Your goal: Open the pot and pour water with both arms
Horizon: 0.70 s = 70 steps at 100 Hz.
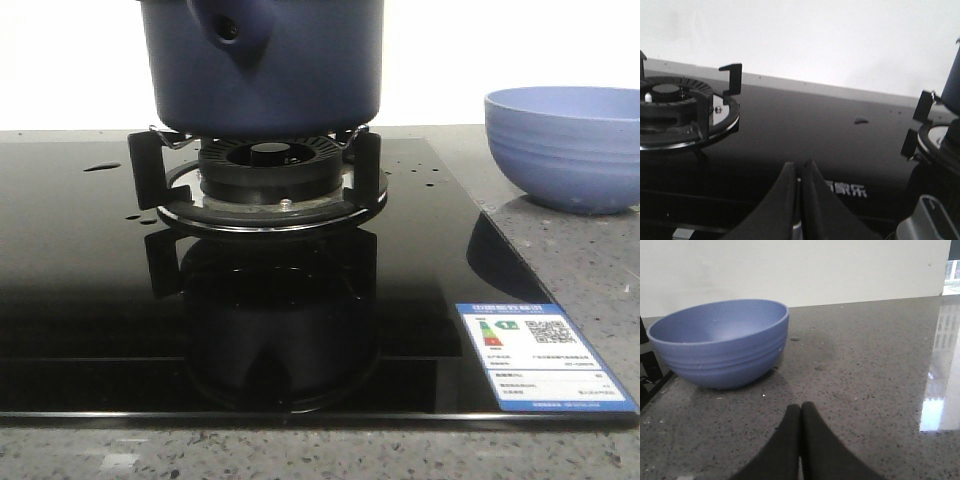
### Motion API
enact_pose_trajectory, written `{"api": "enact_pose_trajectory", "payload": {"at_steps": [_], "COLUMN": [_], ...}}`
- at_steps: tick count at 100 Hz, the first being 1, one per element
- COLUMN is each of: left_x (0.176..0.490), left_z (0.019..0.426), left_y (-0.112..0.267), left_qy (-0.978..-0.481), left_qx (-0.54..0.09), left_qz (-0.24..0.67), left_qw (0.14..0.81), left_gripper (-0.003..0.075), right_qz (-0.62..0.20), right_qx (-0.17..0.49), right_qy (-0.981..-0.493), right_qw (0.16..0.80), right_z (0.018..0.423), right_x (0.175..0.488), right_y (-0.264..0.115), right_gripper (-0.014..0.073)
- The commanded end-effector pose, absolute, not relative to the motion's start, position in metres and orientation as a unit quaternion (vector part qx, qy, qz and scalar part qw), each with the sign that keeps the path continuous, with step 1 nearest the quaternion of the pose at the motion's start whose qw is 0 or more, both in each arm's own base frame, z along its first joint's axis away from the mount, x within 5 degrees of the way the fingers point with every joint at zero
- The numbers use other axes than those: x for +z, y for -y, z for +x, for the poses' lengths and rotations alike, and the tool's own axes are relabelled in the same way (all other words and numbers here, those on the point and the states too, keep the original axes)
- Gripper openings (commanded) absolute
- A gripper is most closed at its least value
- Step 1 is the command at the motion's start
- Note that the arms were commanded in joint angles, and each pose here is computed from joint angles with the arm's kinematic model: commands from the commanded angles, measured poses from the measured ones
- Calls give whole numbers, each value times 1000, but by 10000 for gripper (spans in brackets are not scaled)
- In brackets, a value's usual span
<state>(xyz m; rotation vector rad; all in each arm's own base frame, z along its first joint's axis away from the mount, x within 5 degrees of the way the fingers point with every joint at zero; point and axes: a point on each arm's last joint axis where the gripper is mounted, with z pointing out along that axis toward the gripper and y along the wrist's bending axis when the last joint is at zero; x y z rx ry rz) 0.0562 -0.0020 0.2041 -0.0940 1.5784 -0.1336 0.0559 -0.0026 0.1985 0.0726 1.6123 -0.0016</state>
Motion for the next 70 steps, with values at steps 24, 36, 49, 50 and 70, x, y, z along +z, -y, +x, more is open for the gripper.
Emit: {"api": "enact_pose_trajectory", "payload": {"at_steps": [24,36,49,50,70], "left_x": [204,205,210,212,246], "left_z": [55,55,54,54,47], "left_y": [0,0,-1,-1,6], "left_qy": [-663,-646,-621,-620,-642], "left_qx": [-139,-194,-251,-252,-234], "left_qz": [-122,-176,-229,-228,-160], "left_qw": [726,717,706,707,713], "left_gripper": [-19,-19,-19,-19,-19], "right_qz": [95,161,216,214,157], "right_qx": [68,139,211,214,201], "right_qy": [-674,-659,-648,-652,-679], "right_qw": [729,721,699,695,688], "right_z": [56,56,55,55,48], "right_x": [202,202,206,207,237], "right_y": [3,3,1,0,-7], "right_gripper": [-60,-60,-59,-59,-52]}}
